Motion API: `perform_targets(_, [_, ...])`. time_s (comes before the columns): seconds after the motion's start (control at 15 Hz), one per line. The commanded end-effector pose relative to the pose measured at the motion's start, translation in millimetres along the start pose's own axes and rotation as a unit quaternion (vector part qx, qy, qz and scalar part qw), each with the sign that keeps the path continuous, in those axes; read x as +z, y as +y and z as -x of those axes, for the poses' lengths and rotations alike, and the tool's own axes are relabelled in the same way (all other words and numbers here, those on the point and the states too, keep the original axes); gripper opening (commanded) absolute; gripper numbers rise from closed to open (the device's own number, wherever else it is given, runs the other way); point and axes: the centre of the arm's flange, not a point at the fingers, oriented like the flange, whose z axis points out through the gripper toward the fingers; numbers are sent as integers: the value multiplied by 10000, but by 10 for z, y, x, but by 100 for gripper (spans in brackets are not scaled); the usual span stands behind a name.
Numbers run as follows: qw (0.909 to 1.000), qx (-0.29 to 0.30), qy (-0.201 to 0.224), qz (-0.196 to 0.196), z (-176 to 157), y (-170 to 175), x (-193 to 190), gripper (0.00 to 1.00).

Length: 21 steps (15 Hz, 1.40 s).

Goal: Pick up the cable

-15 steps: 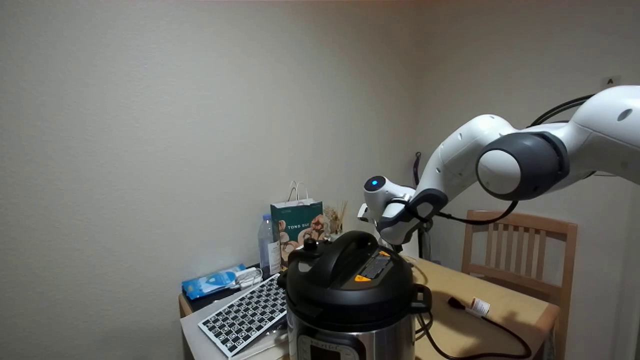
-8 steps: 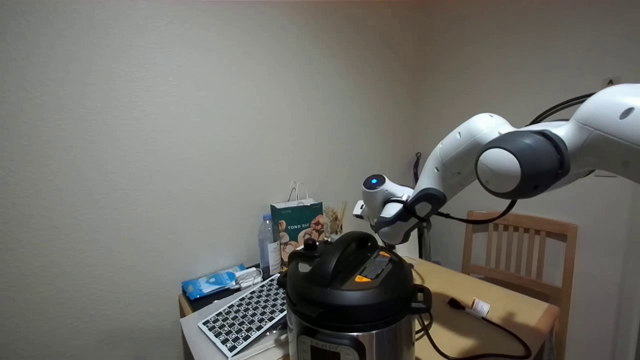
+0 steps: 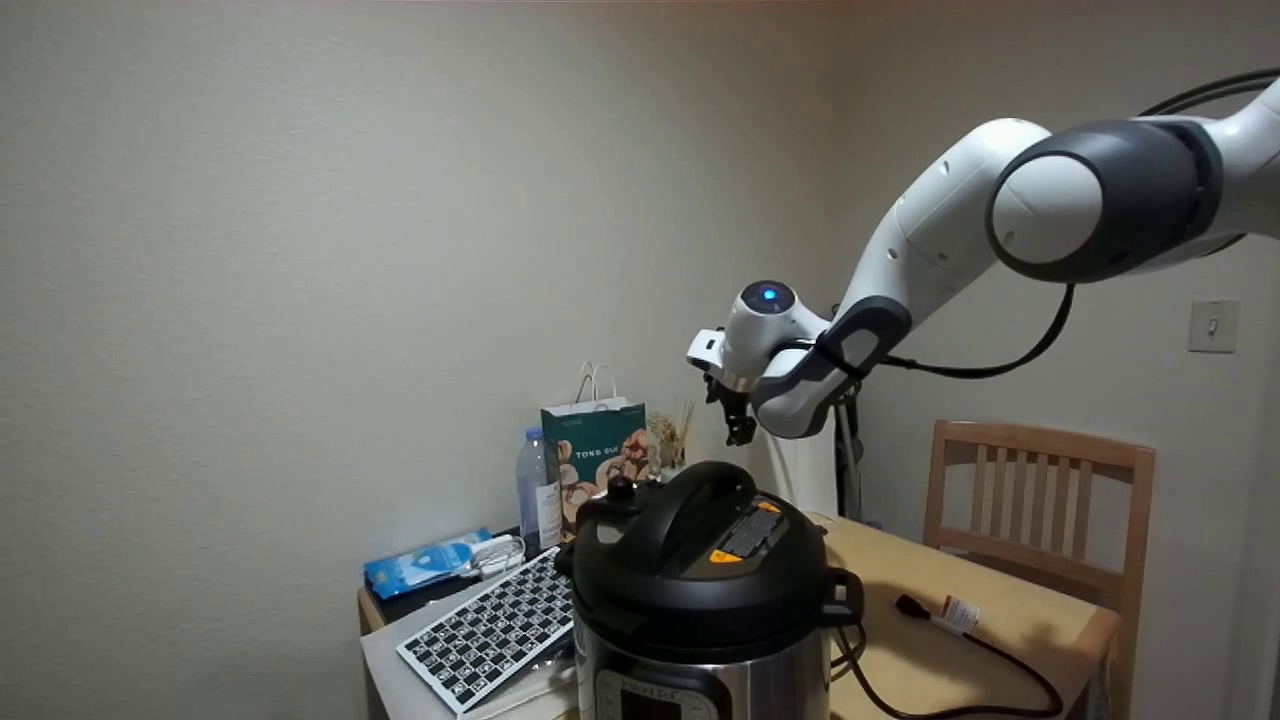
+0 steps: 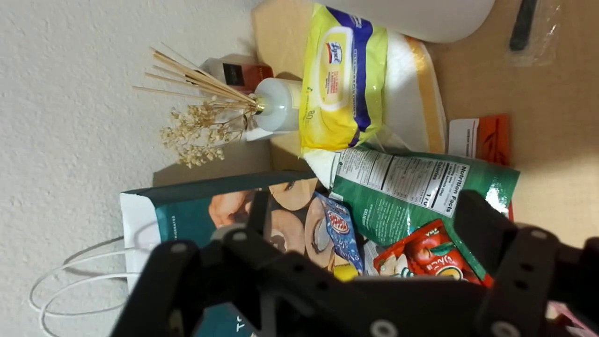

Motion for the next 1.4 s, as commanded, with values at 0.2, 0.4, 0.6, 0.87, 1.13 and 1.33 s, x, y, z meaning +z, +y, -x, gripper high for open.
perform_targets(0.2, [9997,-30,214,-94,4,-71,-146,100])
perform_targets(0.4, [9993,175,309,-69,-55,-153,-604,100])
perform_targets(0.6, [9992,177,361,-55,-24,-242,-931,100])
perform_targets(0.87, [9993,223,269,-96,-22,-98,-777,100])
perform_targets(1.13, [9993,298,206,-134,65,-144,-917,100])
perform_targets(1.33, [9992,296,207,-144,60,-154,-915,100])
